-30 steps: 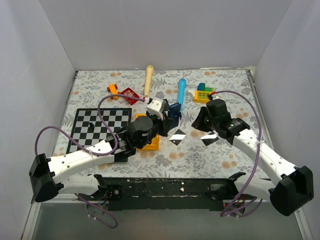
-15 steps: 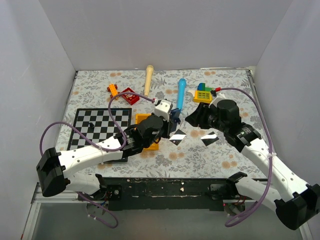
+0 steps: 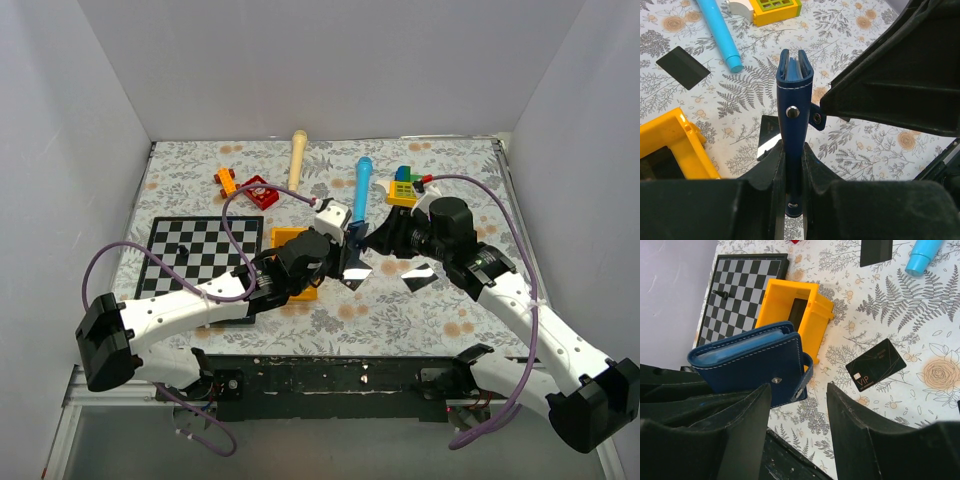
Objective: Put the credit cards into the card holder
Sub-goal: Open the card holder at the center of the board.
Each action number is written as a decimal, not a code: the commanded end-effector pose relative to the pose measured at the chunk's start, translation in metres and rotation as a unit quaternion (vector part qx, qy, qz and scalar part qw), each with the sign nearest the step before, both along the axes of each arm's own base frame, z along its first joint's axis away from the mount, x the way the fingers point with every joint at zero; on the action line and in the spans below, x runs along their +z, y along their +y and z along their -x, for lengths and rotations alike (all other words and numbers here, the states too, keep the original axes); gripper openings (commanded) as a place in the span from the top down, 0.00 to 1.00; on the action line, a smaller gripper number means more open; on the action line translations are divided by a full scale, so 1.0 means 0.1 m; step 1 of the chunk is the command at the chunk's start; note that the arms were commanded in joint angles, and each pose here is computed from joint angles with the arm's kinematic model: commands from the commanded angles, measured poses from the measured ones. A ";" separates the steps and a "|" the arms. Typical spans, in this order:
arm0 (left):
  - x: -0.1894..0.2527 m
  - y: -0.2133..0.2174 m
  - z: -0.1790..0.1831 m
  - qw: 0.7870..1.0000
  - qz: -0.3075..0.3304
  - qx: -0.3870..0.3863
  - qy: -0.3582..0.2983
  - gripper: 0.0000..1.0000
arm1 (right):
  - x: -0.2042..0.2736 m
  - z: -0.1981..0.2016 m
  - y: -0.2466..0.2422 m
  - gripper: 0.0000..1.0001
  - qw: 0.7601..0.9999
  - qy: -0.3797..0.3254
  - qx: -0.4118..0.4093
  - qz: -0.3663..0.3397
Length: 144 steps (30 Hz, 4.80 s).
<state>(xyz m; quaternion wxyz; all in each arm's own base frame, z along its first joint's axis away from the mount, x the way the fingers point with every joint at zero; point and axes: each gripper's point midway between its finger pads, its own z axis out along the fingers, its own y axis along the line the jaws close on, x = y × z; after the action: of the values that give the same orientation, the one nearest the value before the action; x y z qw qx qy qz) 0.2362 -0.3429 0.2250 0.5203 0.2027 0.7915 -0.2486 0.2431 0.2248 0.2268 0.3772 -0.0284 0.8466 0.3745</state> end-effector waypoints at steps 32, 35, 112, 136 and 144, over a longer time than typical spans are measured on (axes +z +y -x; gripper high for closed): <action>0.16 0.15 -0.03 0.998 0.041 0.041 -0.021 0.73 | -0.22 -0.08 0.05 0.99 1.000 0.024 -0.004 0.004; 0.03 0.25 -0.12 0.997 0.038 0.062 -0.008 0.51 | -0.14 -0.04 -0.01 0.99 1.000 0.012 -0.003 0.013; -0.45 0.34 -0.27 0.998 0.012 0.024 0.056 0.42 | -1.16 0.02 -0.42 0.99 0.942 0.333 0.006 0.035; -0.33 0.72 -0.33 0.994 0.076 0.059 0.061 0.41 | -0.71 0.21 0.43 0.99 0.920 0.349 0.109 -0.144; -0.37 0.63 -0.31 0.994 0.071 0.037 0.073 0.43 | -1.31 0.20 0.13 0.99 0.897 0.408 0.046 -0.165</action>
<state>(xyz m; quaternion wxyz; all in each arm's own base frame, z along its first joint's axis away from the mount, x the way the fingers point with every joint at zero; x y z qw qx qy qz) 0.2680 -0.2755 0.1818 0.4840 0.1068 0.8194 -0.2878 0.2175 0.2500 0.1092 -0.0182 0.1190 0.8651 0.4870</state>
